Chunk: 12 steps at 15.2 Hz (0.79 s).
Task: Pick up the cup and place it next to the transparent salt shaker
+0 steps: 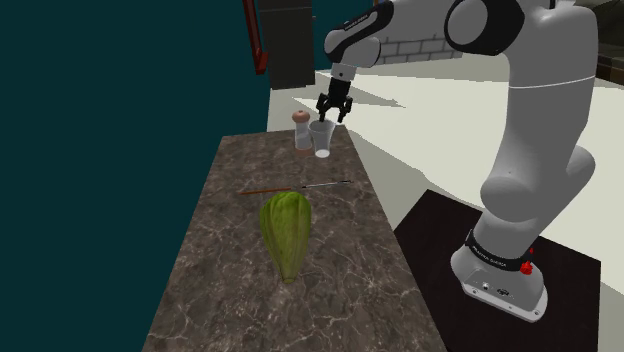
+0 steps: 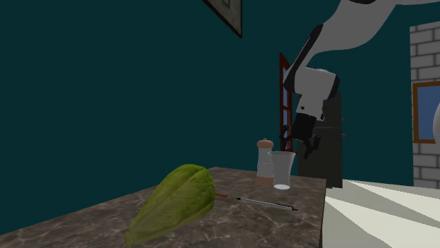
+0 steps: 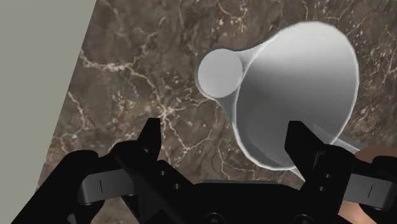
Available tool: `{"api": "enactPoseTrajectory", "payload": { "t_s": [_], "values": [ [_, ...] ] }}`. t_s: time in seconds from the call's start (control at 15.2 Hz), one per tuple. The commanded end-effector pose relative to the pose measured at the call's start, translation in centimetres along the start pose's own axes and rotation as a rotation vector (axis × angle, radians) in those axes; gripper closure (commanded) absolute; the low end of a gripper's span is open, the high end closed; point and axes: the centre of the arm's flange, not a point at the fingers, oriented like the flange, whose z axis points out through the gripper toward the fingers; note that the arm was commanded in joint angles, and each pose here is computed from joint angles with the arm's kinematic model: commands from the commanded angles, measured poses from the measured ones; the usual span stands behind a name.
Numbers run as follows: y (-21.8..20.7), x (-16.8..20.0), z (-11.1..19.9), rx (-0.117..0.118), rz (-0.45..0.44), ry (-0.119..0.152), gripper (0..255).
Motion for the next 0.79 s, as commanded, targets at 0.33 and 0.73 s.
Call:
{"api": "enactPoseTrajectory", "payload": {
  "t_s": [0.33, 0.73],
  "values": [
    [0.0, 0.0, -5.0, 0.000, 0.000, 0.000, 0],
    [0.0, 0.0, -5.0, 0.000, 0.000, 0.000, 0]
  ]
}}
